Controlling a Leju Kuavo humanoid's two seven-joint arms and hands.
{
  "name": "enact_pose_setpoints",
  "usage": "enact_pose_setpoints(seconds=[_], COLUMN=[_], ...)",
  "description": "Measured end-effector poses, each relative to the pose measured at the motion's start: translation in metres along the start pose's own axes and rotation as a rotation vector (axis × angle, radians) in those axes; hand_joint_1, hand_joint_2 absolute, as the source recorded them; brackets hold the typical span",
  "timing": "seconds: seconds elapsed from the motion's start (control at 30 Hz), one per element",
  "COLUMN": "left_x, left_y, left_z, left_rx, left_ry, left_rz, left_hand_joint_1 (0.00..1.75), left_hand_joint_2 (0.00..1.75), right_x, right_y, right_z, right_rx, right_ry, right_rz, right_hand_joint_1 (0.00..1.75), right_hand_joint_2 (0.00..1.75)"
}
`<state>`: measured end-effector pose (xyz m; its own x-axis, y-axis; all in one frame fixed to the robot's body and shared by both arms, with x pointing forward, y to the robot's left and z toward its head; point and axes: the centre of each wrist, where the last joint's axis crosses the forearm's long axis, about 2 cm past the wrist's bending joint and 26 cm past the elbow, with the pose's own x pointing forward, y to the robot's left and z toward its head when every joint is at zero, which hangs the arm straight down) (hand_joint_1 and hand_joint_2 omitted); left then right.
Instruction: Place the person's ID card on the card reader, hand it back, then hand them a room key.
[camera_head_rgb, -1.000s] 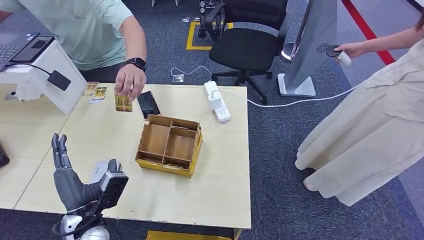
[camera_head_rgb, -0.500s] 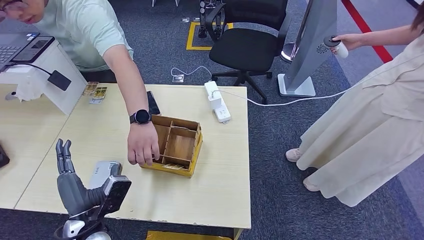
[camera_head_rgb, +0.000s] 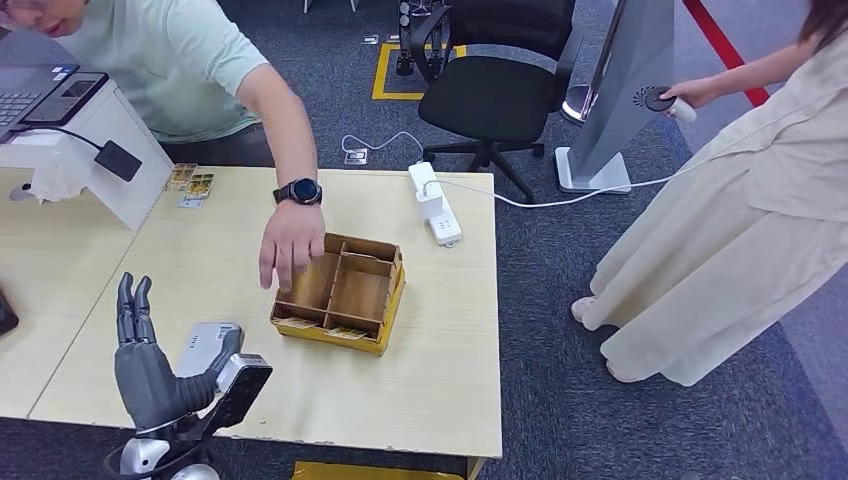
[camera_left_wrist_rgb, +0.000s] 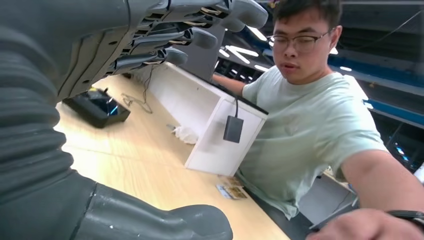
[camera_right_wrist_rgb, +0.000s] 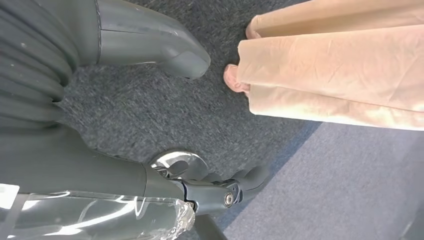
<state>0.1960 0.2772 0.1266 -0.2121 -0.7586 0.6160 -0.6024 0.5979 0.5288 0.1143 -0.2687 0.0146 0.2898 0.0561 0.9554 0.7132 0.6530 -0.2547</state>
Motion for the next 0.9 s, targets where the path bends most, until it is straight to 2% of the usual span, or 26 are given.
enact_pose_setpoints(seconds=[0.1, 0.2, 0.33, 0.47, 0.67, 0.9], left_x=[-0.001, -0.007, -0.017, -0.024, -0.029, -0.032], left_y=[0.008, 0.024, 0.050, 0.065, 0.074, 0.078], left_z=[-0.005, -0.012, -0.020, -0.026, -0.030, -0.034], left_rx=[0.017, 0.056, 0.102, 0.130, 0.139, 0.124], left_ry=[-0.027, -0.048, -0.078, -0.089, -0.082, -0.089], left_rz=[-0.032, -0.075, -0.153, -0.213, -0.256, -0.317], left_hand_joint_1=[0.00, 0.00, 0.00, 0.00, 0.00, 0.00], left_hand_joint_2=[1.75, 1.75, 1.75, 1.75, 1.75, 1.75], right_x=[-0.002, -0.017, -0.049, -0.071, -0.087, -0.095], right_y=[-0.002, -0.008, -0.019, -0.022, -0.022, -0.023], right_z=[-0.001, 0.002, 0.014, 0.028, 0.043, 0.052], right_rx=[0.014, 0.023, 0.027, 0.022, 0.007, 0.018], right_ry=[-0.009, 0.011, 0.115, 0.232, 0.377, 0.461], right_rz=[0.048, 0.135, 0.247, 0.320, 0.386, 0.465], right_hand_joint_1=[0.00, 0.00, 0.00, 0.00, 0.00, 0.00], right_hand_joint_2=[1.75, 1.75, 1.75, 1.75, 1.75, 1.75])
